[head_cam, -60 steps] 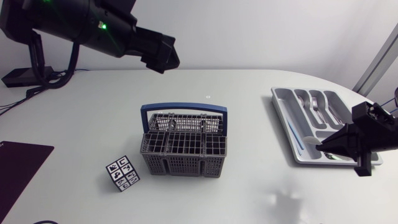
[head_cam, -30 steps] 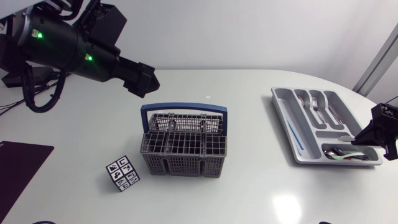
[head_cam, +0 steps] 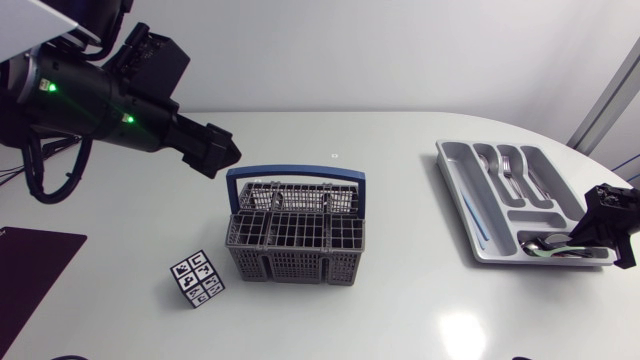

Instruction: Transfer all utensils from the basket to the drawer tray.

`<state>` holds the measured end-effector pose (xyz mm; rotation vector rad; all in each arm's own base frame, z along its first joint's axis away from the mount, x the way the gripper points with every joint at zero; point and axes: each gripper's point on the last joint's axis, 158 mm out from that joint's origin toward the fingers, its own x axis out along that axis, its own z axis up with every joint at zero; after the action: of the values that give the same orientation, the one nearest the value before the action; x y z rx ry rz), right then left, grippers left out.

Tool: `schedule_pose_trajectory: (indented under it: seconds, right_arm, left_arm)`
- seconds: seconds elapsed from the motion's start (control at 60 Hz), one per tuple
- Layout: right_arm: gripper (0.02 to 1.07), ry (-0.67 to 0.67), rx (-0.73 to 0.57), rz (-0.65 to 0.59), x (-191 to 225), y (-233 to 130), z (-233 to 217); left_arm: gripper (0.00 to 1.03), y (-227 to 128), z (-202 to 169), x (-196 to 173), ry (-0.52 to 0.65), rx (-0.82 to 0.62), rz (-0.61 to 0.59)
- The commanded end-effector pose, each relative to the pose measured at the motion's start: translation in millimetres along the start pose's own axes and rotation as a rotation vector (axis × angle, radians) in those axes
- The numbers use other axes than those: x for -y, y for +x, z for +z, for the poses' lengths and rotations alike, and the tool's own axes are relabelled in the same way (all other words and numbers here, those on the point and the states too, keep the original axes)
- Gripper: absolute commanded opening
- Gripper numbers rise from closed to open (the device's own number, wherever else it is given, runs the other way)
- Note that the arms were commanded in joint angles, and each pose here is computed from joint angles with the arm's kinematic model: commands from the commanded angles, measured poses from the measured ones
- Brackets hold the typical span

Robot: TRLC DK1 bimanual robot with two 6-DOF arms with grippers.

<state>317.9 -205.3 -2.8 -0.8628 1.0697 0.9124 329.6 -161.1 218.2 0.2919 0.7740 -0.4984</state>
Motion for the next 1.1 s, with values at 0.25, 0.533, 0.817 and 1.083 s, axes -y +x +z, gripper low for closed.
schedule_pose_trajectory:
  seconds: [0.25, 0.533, 0.817, 1.083]
  right_arm:
    - [0.88, -0.019, 0.017, -0.031, -4, -6, 8]
    - [0.95, -0.019, 0.143, -0.102, -50, -47, 111]
    - [0.95, -0.019, 0.260, -0.098, -108, -43, 226]
    - [0.95, 0.033, 0.351, -0.029, -140, -29, 307]
  left_arm:
    - [0.98, 0, -15, -10, 0.022, -0.008, 0.026]
    - [0.97, 7, -41, -24, 0.025, -0.044, 0.054]
    - [0.97, 18, -82, -44, 0.036, -0.112, 0.088]
    - [0.97, 40, -116, -35, 0.057, -0.167, 0.055]
